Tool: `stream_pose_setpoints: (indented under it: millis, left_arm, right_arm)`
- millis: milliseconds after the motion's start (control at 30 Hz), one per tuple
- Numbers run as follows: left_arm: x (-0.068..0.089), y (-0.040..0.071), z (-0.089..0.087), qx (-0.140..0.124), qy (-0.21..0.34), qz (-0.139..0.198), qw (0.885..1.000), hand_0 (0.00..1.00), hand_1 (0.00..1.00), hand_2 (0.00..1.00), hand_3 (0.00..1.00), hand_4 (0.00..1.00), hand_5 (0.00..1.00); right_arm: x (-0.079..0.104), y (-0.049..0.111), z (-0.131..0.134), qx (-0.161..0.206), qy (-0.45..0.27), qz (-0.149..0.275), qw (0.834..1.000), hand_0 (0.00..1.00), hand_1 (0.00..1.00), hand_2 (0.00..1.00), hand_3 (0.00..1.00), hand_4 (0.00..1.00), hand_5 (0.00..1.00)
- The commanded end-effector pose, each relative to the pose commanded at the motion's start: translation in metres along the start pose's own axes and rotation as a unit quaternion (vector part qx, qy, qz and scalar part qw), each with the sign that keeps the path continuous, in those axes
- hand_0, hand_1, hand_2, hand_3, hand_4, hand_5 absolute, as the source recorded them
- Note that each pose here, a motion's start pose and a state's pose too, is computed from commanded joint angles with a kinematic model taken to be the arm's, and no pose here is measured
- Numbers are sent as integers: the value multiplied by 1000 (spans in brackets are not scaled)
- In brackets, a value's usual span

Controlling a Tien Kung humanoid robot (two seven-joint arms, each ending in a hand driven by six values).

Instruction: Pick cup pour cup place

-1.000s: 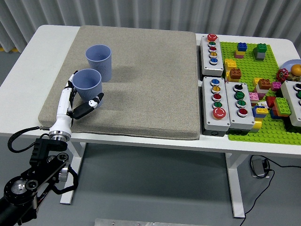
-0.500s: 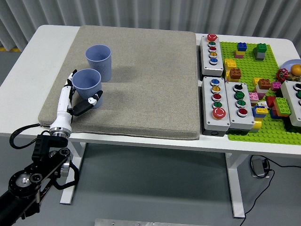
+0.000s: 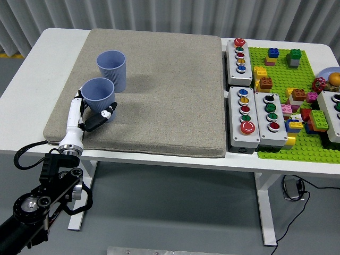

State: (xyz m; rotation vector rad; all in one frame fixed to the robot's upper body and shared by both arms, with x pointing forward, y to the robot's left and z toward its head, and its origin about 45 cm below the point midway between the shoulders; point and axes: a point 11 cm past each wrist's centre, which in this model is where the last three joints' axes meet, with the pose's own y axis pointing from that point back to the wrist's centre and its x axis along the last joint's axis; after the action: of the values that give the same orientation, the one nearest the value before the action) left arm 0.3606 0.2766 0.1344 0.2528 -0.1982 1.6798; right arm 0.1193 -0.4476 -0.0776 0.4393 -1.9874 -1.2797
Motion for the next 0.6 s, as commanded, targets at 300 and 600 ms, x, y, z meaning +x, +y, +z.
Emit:
stream_pose_setpoints:
  millis: [300,600]
  left_arm:
    - [2,0,-3,6,3,14,1000,683,626,641,652,849,262]
    - [3,1,-2,2,4,24,1000,638,575,588,564,823,242]
  right_arm:
    - [-1,0,0,0,0,0,1000,670,550,496,542,33,393]
    - [-1,0,0,0,0,0,1000,670,550,496,542,34,394]
